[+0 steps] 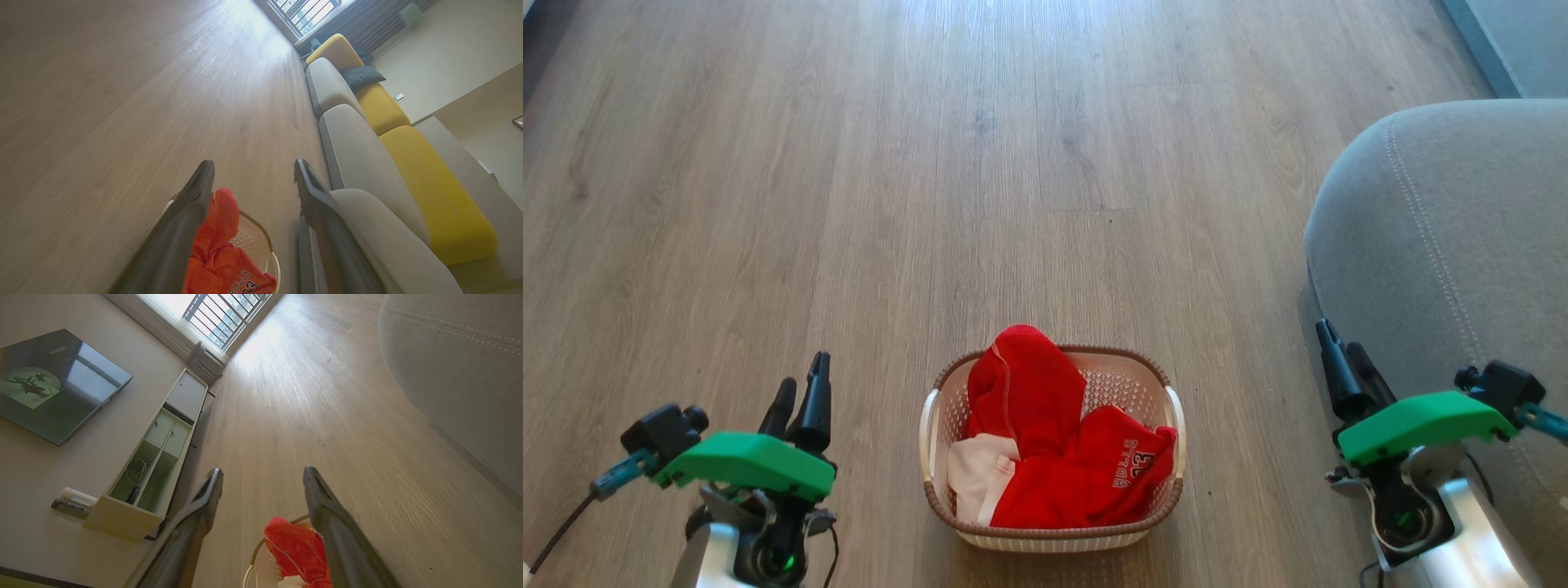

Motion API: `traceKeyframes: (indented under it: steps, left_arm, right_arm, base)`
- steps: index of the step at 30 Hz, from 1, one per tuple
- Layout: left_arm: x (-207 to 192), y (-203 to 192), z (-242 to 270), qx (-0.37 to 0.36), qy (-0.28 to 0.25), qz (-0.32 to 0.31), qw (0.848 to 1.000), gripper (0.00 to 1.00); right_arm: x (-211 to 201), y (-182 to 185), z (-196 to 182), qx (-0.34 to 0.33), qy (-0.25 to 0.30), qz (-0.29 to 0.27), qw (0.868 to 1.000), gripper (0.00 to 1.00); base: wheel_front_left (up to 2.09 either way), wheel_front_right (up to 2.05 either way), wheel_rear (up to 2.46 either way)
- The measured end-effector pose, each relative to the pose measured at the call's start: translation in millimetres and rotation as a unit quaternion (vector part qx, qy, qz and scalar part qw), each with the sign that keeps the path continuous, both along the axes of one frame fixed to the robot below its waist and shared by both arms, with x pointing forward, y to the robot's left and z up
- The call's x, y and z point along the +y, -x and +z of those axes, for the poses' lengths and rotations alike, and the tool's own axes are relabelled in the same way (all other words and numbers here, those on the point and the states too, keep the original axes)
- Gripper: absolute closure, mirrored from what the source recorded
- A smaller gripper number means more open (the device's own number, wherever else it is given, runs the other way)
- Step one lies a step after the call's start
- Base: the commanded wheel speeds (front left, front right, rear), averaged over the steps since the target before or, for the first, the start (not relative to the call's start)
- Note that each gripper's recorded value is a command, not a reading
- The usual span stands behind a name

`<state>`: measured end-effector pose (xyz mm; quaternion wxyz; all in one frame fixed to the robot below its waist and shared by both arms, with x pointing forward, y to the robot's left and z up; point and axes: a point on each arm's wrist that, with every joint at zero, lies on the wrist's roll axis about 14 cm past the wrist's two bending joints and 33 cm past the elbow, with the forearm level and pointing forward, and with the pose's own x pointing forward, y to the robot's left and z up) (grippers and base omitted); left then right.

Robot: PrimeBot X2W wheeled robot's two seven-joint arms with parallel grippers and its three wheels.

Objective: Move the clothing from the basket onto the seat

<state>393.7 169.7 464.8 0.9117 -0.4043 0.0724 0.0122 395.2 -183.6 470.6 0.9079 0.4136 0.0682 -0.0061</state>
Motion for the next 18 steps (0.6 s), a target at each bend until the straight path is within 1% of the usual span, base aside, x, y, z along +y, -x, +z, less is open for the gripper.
traceKeyframes:
  steps: [2, 10, 18]
  left_arm:
    - [-0.6, -0.8, 0.2, -0.002, -0.020, -0.003, 1.000, 0.00]
    - [-3.3, -8.5, 8.8, -0.019, -0.070, -0.013, 0.997, 0.00]
    - [-6.1, -12.9, 12.7, -0.029, -0.118, -0.024, 0.992, 0.00]
  right_arm:
    - [0.9, -2.7, 2.3, -0.004, 0.019, 0.005, 1.000, 0.00]
    - [4.4, -6.8, 6.8, -0.015, 0.070, 0.018, 0.997, 0.00]
    - [2.9, -13.6, 15.7, -0.032, 0.124, 0.029, 0.991, 0.00]
  base:
    - [0.00, 0.00, 0.00]
    - [0.00, 0.00, 0.00]
    - [0.00, 0.00, 0.00]
